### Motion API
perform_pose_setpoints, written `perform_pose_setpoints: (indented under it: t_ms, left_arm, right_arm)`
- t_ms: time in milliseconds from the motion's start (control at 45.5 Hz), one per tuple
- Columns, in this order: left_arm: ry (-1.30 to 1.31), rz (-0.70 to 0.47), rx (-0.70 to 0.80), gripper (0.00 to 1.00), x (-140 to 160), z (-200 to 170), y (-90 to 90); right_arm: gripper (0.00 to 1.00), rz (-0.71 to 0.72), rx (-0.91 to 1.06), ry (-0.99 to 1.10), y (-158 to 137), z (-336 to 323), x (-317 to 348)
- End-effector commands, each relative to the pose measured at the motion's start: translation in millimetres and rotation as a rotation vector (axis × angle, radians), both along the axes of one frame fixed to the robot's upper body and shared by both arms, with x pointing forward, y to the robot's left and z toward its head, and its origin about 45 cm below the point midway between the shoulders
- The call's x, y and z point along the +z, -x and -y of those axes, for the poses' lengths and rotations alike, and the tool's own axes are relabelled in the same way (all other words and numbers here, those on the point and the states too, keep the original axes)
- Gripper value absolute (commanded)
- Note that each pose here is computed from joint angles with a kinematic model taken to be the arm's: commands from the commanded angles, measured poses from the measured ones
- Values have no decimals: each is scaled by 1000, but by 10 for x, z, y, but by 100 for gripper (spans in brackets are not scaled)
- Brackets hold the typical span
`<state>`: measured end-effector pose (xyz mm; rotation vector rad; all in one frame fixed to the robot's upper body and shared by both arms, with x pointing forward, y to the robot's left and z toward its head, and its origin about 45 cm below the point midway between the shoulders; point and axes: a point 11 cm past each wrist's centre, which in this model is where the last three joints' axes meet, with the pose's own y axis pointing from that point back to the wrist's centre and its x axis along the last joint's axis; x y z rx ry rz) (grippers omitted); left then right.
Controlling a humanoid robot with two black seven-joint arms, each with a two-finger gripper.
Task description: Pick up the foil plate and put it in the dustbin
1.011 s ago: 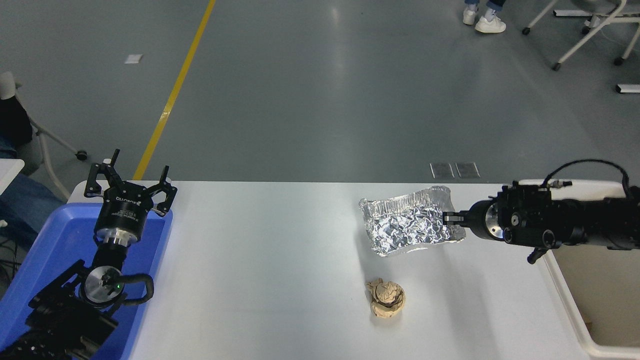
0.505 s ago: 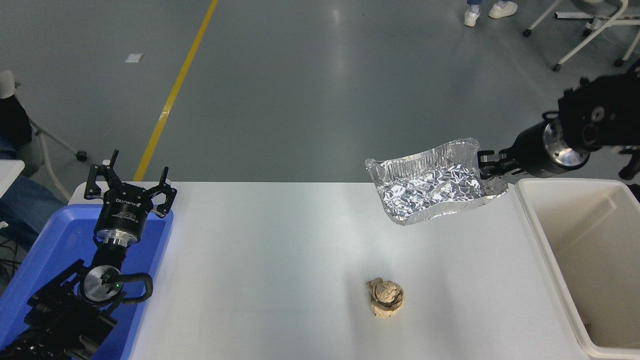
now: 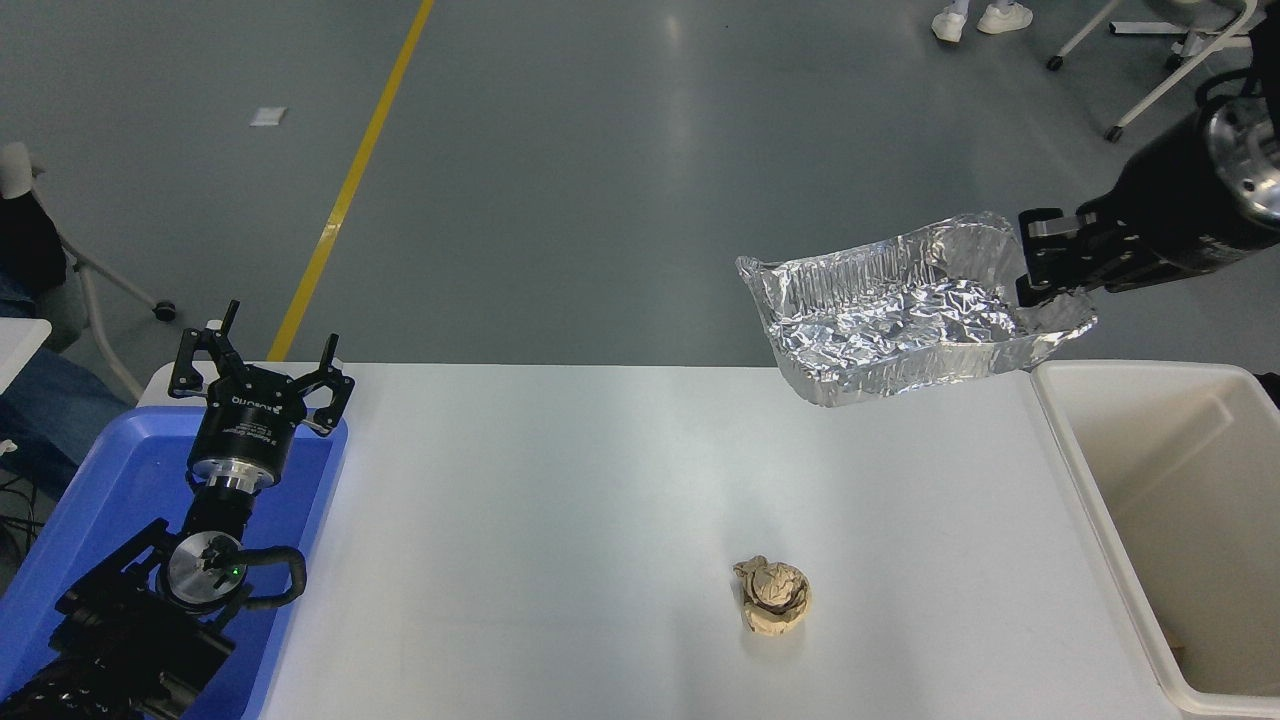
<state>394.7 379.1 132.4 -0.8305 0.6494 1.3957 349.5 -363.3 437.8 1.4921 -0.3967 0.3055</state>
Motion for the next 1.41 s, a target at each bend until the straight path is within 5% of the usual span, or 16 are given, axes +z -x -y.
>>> perform_pose_setpoints:
  t_ms: [0,418,835,1385]
  left_arm:
    - [0,0,0,100,0,1,0]
    - [0,0,0,100,0,1,0]
    - [-1,1,-2,100,4,5,-5]
    - [-1,1,-2,100,4,5,-5]
  right_arm:
    - [0,20,-192,125,382,1343,-193]
    - [0,138,-579,132,1060,2959,-1081]
    - [0,273,-860,22,1033,2739,-3003]
    - [0,339,-947,32,1095,2624,-3415]
